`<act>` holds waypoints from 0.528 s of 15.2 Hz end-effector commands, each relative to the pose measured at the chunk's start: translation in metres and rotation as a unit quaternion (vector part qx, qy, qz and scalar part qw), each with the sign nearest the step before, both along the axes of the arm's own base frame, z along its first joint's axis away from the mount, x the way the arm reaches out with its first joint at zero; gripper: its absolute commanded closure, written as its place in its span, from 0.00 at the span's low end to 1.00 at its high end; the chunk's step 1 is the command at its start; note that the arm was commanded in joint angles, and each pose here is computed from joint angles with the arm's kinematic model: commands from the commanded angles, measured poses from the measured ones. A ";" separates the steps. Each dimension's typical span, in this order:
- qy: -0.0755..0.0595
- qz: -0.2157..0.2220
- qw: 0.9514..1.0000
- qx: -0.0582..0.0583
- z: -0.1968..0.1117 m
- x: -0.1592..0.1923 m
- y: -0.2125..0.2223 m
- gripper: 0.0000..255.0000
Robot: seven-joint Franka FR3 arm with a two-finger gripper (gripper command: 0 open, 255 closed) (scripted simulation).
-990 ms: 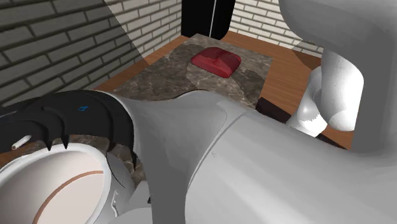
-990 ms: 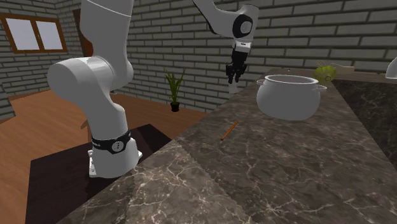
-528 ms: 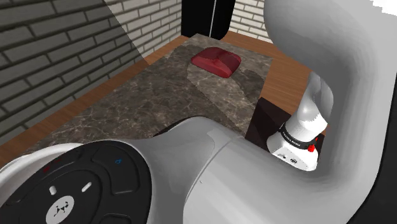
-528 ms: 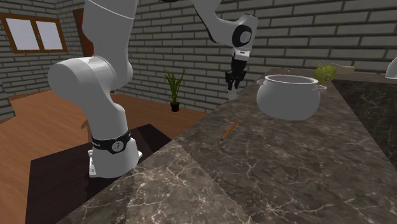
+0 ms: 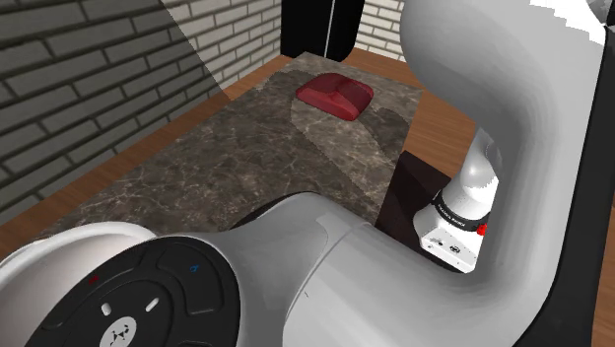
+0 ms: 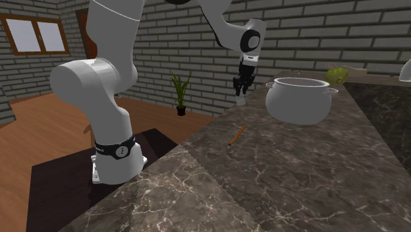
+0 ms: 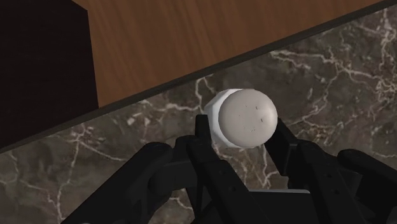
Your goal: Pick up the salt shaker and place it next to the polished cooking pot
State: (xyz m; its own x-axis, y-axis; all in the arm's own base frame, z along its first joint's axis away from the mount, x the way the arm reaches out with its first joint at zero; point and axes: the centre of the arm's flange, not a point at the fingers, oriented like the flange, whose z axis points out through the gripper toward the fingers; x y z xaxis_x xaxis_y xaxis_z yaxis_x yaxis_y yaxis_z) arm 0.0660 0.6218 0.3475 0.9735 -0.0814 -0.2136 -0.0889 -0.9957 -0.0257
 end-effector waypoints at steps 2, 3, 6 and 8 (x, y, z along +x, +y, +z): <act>0.000 0.000 1.000 0.000 0.000 0.000 0.000 0.00; 0.000 0.000 1.000 0.000 0.000 0.000 0.000 0.00; 0.000 0.000 1.000 0.000 0.000 0.000 0.000 0.00; 0.000 0.000 1.000 0.000 0.013 0.003 -0.001 0.00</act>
